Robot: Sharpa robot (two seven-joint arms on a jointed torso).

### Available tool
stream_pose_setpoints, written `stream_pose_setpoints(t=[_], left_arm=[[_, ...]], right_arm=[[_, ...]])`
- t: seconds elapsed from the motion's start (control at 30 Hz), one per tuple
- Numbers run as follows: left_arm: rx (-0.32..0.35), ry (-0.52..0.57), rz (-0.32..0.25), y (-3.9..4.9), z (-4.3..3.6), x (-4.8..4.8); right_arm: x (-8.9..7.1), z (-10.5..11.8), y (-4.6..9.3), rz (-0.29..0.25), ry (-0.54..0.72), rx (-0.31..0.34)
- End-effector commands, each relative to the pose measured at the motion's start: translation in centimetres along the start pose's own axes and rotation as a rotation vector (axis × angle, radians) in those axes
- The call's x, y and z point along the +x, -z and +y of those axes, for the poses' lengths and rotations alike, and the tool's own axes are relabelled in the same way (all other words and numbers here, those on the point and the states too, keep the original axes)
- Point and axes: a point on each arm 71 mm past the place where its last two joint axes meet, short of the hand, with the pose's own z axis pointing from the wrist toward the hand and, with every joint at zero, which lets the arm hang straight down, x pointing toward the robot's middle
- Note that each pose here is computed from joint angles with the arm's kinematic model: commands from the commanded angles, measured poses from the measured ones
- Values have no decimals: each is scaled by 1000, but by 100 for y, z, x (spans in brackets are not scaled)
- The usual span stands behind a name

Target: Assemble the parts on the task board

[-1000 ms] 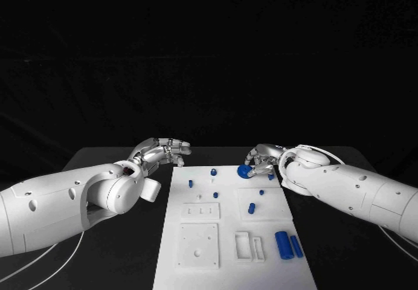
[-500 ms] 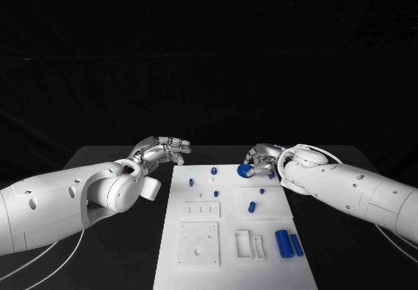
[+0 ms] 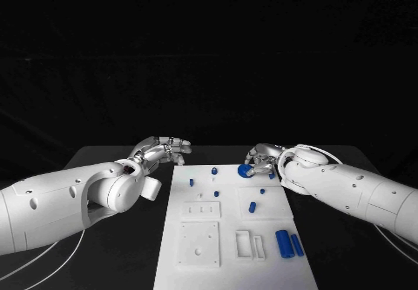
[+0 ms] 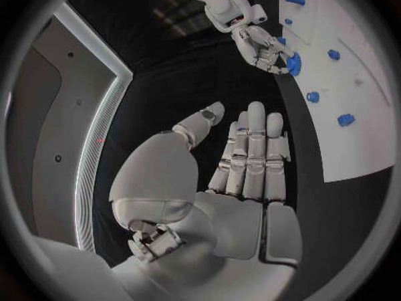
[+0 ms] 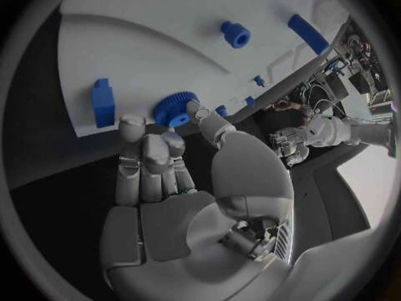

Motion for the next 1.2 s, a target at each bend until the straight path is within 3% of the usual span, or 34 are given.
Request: stream_pose_setpoints(t=[0.03,0.8,0.9,0.97,1.2], left_arm=[[12,7,17,-1,-17,19],[17,1,20,2,-22,34],[17,1,18,4,-22,29],[17,1,18,9,-23,26],[18,1,17,12,-24,25]], right_arm=[[118,-35,10,47,25,10],[135,119,43,3,185,-49],[120,140,49,-27,204,-46],[85,181,74,-84,193,-35],[8,267,141,-207,208,-47]])
